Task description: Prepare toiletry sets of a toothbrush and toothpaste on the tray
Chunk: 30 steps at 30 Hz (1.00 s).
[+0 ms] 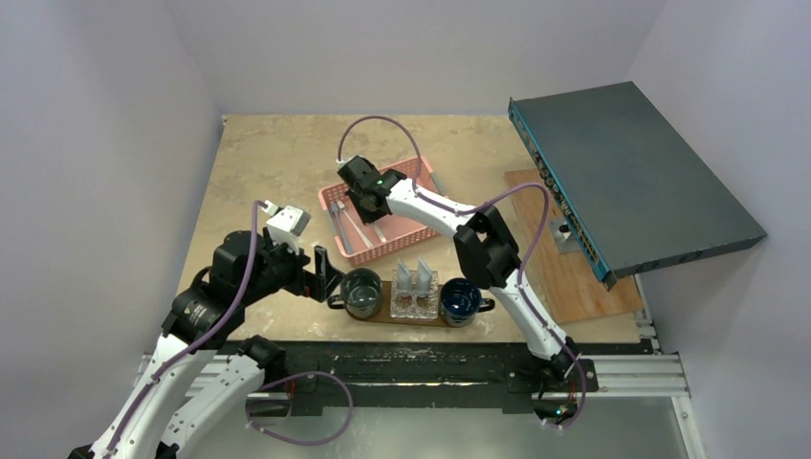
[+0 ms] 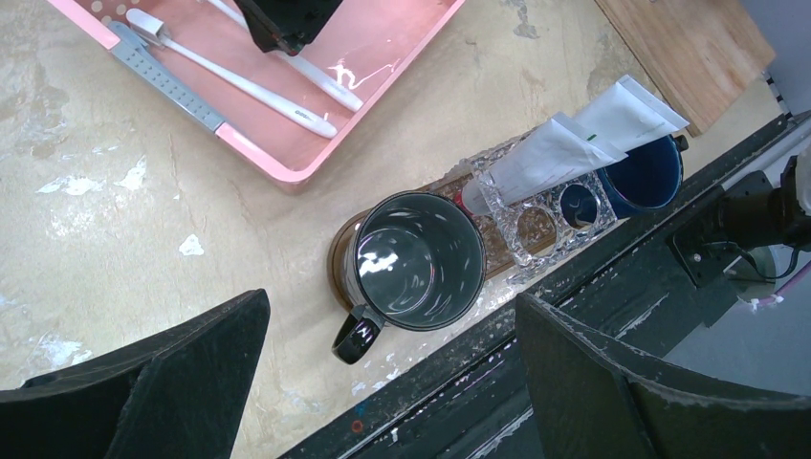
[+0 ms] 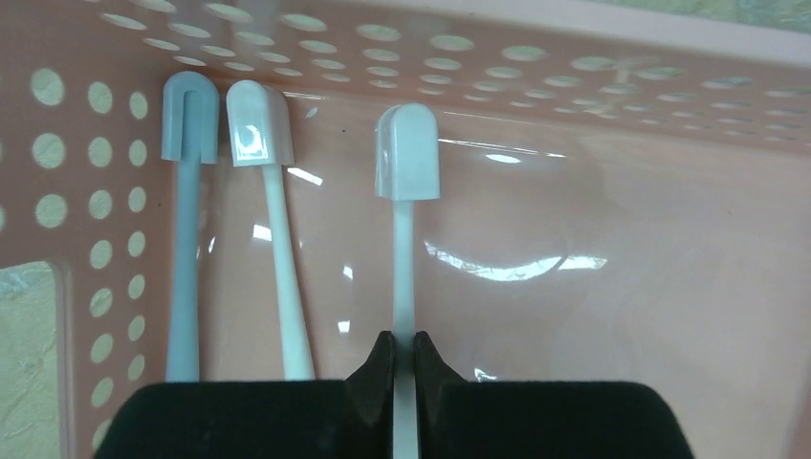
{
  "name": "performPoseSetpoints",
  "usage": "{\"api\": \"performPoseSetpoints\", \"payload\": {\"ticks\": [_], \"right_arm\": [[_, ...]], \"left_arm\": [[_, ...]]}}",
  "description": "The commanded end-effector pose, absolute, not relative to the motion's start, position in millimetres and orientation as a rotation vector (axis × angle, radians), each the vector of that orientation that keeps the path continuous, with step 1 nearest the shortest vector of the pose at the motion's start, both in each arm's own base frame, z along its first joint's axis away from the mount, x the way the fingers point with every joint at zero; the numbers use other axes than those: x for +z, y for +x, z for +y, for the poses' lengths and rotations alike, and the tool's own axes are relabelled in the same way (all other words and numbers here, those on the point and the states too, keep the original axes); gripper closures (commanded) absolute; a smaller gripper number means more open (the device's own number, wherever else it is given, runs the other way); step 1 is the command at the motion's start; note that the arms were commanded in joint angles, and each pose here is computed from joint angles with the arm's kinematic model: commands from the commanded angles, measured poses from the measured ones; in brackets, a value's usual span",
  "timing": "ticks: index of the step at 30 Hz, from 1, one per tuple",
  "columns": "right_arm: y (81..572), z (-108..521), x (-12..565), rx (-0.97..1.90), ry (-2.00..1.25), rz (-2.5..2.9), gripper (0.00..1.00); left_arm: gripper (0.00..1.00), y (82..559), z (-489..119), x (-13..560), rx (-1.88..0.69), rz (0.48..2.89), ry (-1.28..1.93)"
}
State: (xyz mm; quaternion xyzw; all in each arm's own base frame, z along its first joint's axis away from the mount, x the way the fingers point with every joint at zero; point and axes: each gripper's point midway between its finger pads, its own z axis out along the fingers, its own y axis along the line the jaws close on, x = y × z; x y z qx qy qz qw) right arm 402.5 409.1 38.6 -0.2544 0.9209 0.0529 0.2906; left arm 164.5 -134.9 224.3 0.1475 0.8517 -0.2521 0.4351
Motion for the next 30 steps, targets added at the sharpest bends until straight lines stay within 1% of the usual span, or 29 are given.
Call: {"api": "performPoseSetpoints", "payload": {"ticks": [1,16,21,30], "right_arm": [[415,405,113,0.177,-0.602,2.319,1.00],[404,396,217,0.333,-0.494,2.141,1.00],[383,393,246,0.432,-0.540,2.117,1.00],[324,382,287,0.669,-0.666,2.041,1.00]], "left_arm": [[0.00,168,-135,229,-0.626,2.105,0.364],[0.00,166,-139,231,-0.653,2.102,0.363],[0.00,165,-141,234,-0.674,2.091,0.368],[0.00,160,-154,243,-0.761,2.076,0.419]]}}
